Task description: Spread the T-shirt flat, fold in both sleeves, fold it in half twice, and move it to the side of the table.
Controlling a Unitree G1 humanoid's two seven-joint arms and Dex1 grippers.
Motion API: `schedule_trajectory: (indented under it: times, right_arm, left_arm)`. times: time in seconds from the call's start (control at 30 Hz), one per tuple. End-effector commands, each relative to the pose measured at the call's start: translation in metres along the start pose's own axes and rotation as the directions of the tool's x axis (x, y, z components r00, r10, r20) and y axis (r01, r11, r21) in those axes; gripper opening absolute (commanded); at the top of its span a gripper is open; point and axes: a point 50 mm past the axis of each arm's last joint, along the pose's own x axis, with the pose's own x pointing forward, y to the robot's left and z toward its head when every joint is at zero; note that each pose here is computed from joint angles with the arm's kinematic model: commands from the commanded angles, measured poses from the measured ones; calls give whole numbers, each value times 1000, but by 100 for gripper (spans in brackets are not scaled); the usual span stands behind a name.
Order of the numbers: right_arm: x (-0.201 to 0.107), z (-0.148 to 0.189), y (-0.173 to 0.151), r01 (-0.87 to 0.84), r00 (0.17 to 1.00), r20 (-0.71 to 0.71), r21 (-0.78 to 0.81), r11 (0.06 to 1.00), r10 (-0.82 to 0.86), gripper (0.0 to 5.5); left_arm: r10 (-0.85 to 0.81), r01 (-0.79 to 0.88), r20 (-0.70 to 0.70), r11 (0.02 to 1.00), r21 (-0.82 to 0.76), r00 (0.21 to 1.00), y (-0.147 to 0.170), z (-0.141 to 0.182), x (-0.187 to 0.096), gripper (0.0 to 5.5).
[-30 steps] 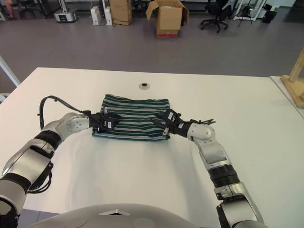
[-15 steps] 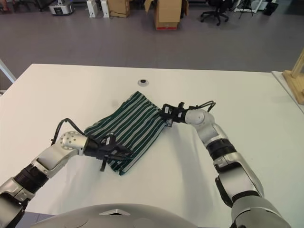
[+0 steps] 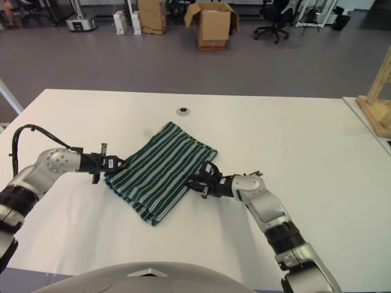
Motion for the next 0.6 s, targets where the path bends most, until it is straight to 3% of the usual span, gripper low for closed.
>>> schedule_trajectory:
  times: [0.03,0.13,0.23,0.33,0.4,0.5,0.6]
  right_arm:
    - [-17,-25,-39,144,963,-223,-45,988,-151,122]
    - [-32,-6,-43,35,989,-139,-60,998,-43,122]
    - [-53,7,-34,-82,994,-73,-45,996,79,122]
    - [-79,20,-34,-47,999,-10,-63,997,46,122]
    - [-98,28,-39,18,1000,3,-116,993,-18,122]
    - [-111,13,-22,32,999,-37,-188,982,-39,122]
    - [-103,-15,17,1,997,-73,-323,946,-26,172]
  left_arm:
    - [-314,360,200,894,-266,928,-72,22,8,91]
    - [-266,342,270,892,-295,926,-67,44,6,91]
    - [-88,126,142,950,-285,986,-41,25,1,91]
    - [67,-51,89,984,-169,994,-17,15,-15,91]
    - [-12,28,160,995,-98,987,-31,21,-26,91]
    - [-176,231,290,959,-167,941,-59,28,-48,91]
    - [-161,210,267,963,-169,950,-45,13,-73,137]
